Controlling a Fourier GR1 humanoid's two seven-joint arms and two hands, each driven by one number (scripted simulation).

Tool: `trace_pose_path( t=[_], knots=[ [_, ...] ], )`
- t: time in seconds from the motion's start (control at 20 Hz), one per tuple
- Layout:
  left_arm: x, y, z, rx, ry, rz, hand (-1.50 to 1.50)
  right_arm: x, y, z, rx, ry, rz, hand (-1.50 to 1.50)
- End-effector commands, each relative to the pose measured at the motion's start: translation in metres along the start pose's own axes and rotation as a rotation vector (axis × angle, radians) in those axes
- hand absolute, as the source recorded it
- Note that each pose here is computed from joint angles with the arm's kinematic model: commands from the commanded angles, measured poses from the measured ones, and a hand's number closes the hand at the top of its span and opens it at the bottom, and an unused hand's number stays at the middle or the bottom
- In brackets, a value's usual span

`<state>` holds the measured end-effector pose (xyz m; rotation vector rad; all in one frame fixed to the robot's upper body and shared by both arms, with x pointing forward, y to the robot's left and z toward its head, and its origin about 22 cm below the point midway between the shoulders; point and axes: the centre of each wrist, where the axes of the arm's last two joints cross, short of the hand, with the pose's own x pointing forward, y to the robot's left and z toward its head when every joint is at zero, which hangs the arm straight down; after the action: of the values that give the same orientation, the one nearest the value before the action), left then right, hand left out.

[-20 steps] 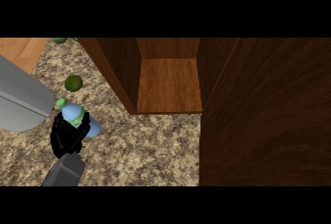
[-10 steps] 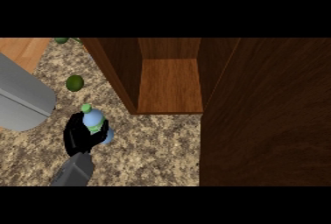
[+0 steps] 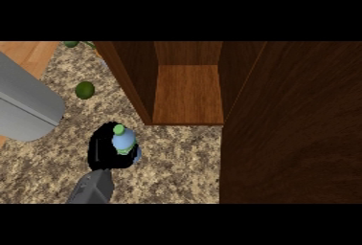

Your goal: Pick up the bottled water, place it into the cabinet and close the cabinet

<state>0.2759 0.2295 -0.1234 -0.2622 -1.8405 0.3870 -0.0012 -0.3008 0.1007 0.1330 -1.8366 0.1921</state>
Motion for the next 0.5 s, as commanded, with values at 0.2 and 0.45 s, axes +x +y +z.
trace_pose_path(
  t=[0.2, 0.45],
  knots=[
    [0.027, -0.071, -0.014, -0.172, -0.007, 0.034, 1.5, 0.019, 0.003, -0.016, -0.001, -0.074, 0.018, -1.5],
    [0.055, -0.12, -0.003, -0.222, -0.011, 0.065, 1.5, 0.024, 0.01, -0.021, 0.011, -0.086, 0.005, -1.5]
  ],
)
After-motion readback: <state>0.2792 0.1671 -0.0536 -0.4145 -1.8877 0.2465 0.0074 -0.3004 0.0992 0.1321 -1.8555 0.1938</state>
